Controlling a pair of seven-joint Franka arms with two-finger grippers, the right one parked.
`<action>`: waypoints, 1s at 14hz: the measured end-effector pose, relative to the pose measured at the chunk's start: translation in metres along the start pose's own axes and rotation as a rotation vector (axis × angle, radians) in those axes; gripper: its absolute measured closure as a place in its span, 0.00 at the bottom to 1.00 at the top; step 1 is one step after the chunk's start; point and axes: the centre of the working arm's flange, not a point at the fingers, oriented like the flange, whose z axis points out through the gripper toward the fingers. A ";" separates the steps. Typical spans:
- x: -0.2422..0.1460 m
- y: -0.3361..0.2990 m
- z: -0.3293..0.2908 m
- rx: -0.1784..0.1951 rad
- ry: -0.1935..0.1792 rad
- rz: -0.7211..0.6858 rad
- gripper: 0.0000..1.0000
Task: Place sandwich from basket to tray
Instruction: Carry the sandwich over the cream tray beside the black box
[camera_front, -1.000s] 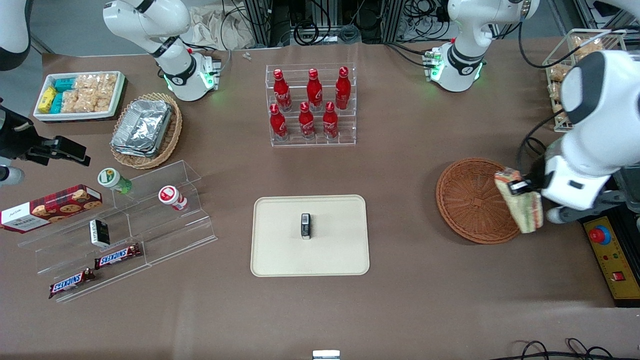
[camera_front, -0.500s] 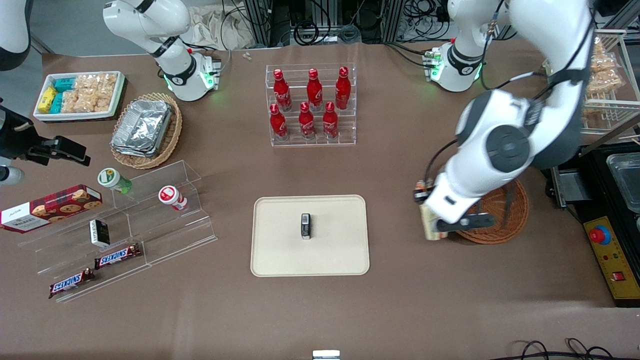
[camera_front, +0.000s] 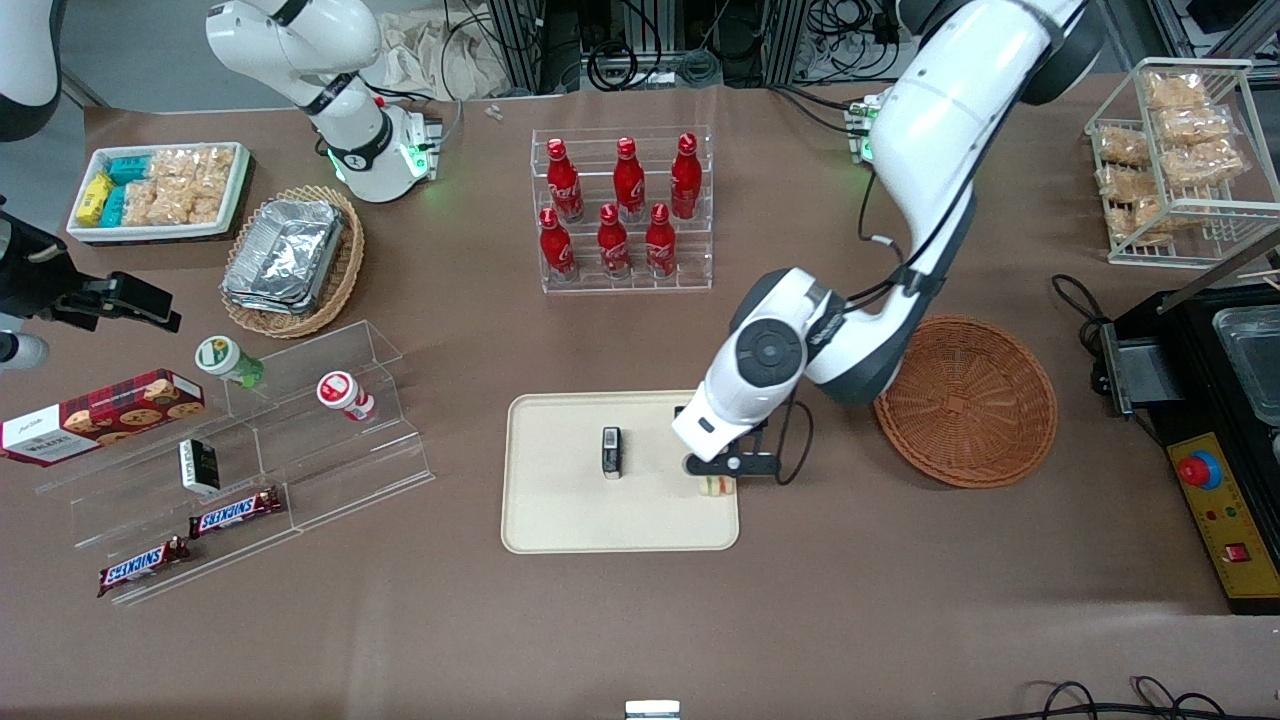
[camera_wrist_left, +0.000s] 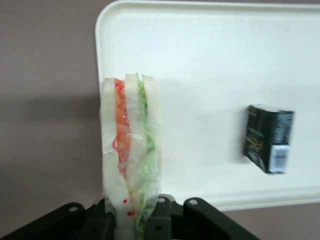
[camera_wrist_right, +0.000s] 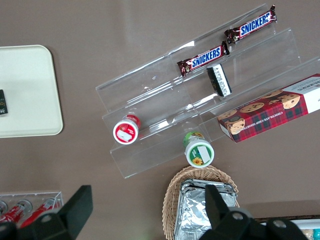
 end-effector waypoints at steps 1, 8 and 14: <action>0.002 0.000 0.008 0.018 0.008 0.016 0.84; 0.014 0.002 0.001 -0.010 0.075 0.026 0.84; 0.014 0.001 0.012 -0.010 0.066 0.024 0.84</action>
